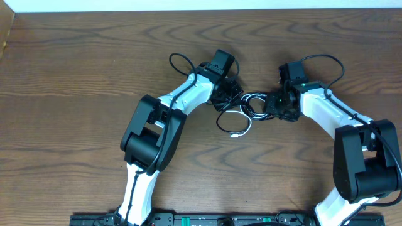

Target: Untangle cables

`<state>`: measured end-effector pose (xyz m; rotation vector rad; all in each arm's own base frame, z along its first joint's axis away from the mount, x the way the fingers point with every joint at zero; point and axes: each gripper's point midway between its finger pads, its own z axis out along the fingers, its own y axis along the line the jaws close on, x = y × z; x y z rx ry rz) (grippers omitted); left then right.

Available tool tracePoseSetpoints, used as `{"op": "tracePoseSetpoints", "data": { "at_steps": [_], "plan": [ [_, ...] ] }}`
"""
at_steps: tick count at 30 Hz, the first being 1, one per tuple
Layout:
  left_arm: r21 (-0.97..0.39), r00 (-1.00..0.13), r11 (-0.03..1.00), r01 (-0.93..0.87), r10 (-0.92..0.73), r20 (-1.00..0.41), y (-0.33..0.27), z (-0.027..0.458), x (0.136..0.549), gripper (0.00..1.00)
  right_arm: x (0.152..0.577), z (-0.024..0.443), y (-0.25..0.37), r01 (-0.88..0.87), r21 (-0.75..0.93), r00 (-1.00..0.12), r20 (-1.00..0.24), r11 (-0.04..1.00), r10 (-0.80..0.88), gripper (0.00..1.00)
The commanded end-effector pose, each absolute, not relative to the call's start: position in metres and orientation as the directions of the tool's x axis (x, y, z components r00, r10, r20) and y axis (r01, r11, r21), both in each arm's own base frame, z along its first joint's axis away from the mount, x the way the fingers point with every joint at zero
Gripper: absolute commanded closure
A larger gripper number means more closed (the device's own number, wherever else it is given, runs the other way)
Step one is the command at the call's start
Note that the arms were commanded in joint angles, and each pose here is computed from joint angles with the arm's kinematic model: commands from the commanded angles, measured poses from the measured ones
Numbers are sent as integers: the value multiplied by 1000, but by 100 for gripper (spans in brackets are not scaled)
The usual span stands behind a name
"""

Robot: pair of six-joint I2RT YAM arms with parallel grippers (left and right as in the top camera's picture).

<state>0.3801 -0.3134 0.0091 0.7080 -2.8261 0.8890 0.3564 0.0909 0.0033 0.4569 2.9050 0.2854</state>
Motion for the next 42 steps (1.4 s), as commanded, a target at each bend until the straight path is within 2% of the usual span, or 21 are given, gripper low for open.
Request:
{"op": "tracePoseSetpoints", "data": {
  "at_steps": [1,3,7,13,21,24,27,29,30,32,33,36,42],
  "plan": [
    [-514,-901,742,-431,-387,196,-308,2,386,93,348,-8,81,296,165,-938,-137,941,319,44],
    [-566,-922,731,-382,-339,186,-309,20,389,93,349,-9,81,295,167,-937,-142,941,319,46],
    [-727,-974,653,-213,-205,101,-311,101,391,93,348,-16,81,296,165,-937,-138,941,319,47],
    [-824,-994,565,-42,-107,-23,-306,183,376,92,345,-25,80,307,155,-938,-116,939,326,49],
    [-879,-985,477,23,-139,-101,-269,238,385,93,341,-31,79,314,145,-939,-97,938,329,49],
    [-856,-982,515,35,-140,-125,-254,232,386,93,341,-31,80,313,148,-940,-95,938,328,49],
    [-758,-978,651,-33,-179,-111,-249,199,382,92,341,-31,80,312,149,-940,-95,938,328,49],
    [-697,-975,716,-31,-176,-137,-257,182,381,83,341,-31,80,312,148,-940,-95,938,328,49],
    [-651,-972,759,-16,-165,-167,-263,170,381,73,341,-31,80,308,148,-941,-95,940,324,49],
    [-607,-968,793,50,-111,-225,-272,160,381,68,341,-31,80,305,147,-942,-95,941,321,48],
    [-576,-960,803,150,-21,-280,-283,151,380,64,340,-31,80,306,146,-943,-93,941,321,48],
    [-507,-924,795,334,168,-345,-295,128,374,63,339,-31,80,303,143,-944,-90,942,317,48],
    [-404,-835,736,543,418,-358,-294,74,370,63,340,-31,80,296,143,-946,-92,945,310,47]
  ]
}}
